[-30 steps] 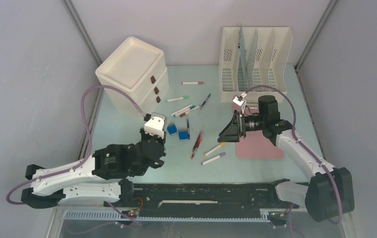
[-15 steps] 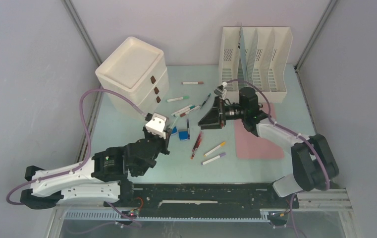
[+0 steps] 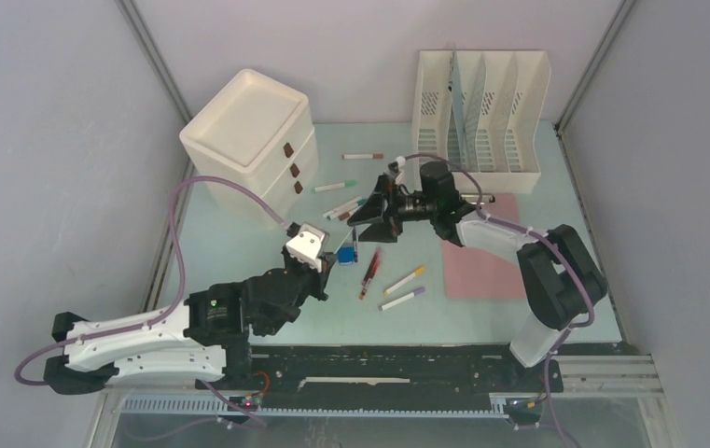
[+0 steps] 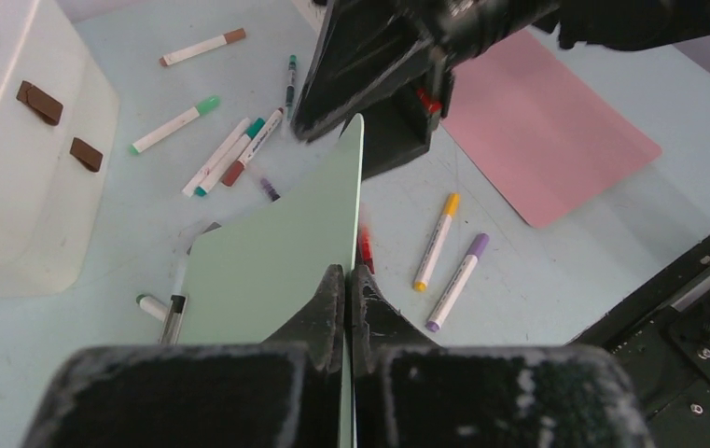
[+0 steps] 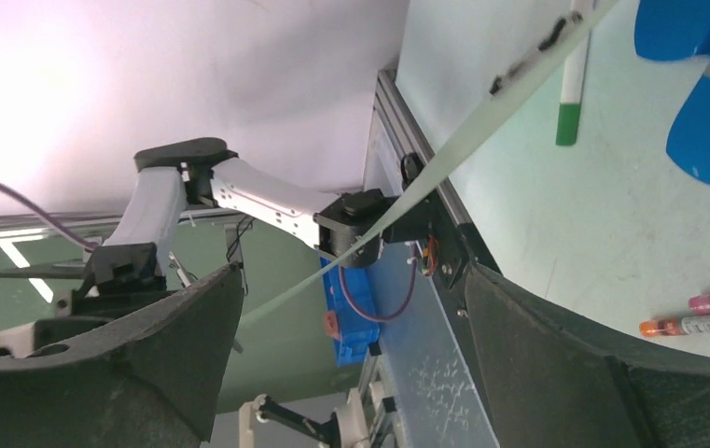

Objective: Organize the desk
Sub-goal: Pick up the folder from the center of the board.

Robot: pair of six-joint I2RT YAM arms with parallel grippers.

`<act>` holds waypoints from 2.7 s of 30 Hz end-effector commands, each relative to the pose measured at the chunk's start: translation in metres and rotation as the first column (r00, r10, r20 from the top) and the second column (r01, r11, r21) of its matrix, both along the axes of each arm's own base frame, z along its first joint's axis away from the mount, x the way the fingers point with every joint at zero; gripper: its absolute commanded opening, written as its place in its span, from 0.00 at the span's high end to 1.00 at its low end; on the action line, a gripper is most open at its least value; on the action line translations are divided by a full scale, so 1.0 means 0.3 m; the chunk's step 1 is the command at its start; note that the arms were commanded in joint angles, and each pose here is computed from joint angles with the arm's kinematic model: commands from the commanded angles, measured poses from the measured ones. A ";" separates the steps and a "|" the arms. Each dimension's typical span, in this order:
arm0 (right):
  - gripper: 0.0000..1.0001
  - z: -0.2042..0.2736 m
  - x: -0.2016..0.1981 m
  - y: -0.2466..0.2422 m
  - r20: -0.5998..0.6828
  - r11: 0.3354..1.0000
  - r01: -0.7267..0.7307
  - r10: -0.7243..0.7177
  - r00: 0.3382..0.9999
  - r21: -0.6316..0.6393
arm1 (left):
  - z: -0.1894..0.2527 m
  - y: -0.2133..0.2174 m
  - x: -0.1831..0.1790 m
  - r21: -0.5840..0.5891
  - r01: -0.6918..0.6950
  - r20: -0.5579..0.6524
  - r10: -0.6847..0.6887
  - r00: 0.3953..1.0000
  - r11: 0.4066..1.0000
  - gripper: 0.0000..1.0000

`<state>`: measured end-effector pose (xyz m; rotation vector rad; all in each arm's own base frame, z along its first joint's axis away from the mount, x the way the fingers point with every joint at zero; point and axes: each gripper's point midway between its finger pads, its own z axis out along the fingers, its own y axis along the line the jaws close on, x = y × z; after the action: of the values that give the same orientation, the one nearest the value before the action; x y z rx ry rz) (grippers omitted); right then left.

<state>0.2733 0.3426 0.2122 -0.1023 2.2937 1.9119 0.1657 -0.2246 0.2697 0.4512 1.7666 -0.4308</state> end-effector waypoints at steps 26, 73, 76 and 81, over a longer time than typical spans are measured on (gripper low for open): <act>1.00 -0.045 -0.187 0.138 -0.028 0.965 -0.261 0.261 0.965 0.008 | 0.020 -0.110 -0.078 -0.075 0.196 -0.024 -0.199 0.980 0.978 0.97; 1.00 0.522 -0.142 -0.699 0.737 0.922 0.335 -0.363 0.570 0.196 | 0.288 -0.125 0.118 -0.842 0.302 0.169 -0.313 0.935 0.447 0.00; 1.00 0.524 -0.155 -0.682 0.739 0.929 0.314 -0.350 0.575 0.196 | 0.236 -0.116 0.158 -0.869 0.246 0.126 -0.290 0.949 0.428 0.00; 1.00 0.518 -0.159 -0.664 0.733 0.936 0.292 -0.337 0.592 0.195 | 0.161 -0.116 0.197 -0.888 0.164 0.051 -0.262 0.964 0.430 0.00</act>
<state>0.2311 0.1382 0.3567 -0.3289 1.5873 1.3613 0.2207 -0.2668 0.3022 -0.0467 1.3854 -1.4521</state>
